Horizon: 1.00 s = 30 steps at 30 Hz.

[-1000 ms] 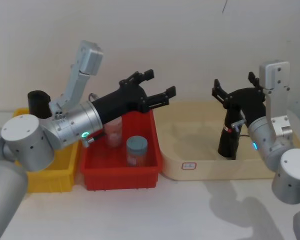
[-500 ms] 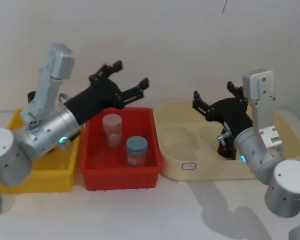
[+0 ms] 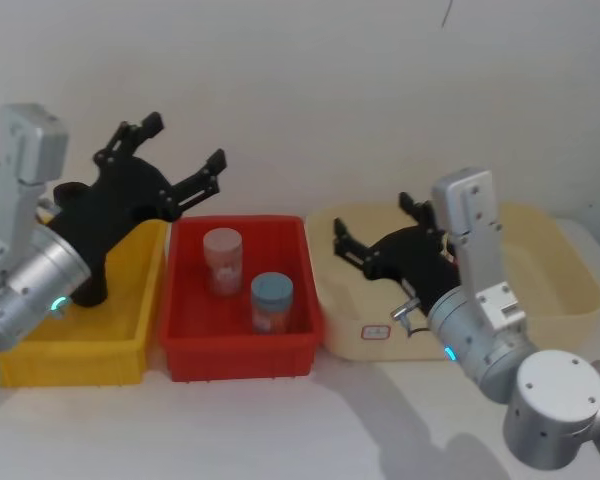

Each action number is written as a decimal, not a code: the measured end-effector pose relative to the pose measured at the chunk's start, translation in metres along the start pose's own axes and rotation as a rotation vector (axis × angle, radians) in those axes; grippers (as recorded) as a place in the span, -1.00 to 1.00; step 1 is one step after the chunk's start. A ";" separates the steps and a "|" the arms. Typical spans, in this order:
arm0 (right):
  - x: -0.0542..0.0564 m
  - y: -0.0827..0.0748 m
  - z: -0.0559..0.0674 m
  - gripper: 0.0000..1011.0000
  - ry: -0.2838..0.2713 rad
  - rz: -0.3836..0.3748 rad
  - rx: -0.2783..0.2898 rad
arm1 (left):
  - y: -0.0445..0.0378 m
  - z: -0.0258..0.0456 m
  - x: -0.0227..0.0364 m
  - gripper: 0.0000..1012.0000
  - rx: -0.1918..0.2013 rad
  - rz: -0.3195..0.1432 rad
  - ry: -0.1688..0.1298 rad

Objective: Pick up the garbage bag with the one hand and transfer it to the other hand.

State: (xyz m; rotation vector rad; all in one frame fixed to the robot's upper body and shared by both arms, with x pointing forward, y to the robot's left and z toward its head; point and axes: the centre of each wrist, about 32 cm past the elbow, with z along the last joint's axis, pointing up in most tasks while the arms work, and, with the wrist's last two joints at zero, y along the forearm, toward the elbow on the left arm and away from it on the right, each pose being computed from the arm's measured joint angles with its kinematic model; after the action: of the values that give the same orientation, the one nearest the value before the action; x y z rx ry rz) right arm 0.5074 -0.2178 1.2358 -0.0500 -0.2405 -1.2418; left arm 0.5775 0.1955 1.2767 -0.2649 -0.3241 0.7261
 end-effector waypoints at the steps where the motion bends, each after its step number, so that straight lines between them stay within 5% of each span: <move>1: -0.002 -0.001 0.000 0.98 -0.001 0.007 -0.001 | 0.0015 0.0003 -0.0002 0.98 -0.002 0.004 -0.002; 11: -0.020 -0.009 -0.002 0.98 -0.021 0.104 -0.027 | 0.0168 0.0029 -0.0021 0.98 -0.014 0.037 -0.018; 30: -0.037 -0.002 -0.003 0.98 -0.038 0.224 -0.116 | 0.0263 0.0050 -0.0033 0.98 -0.022 0.057 -0.030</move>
State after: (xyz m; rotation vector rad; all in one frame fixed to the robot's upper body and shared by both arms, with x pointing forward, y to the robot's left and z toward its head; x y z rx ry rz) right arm 0.4947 -0.1845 1.2248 -0.1963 -0.1899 -1.0309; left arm 0.5575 0.2127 1.2716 -0.2851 -0.3543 0.7839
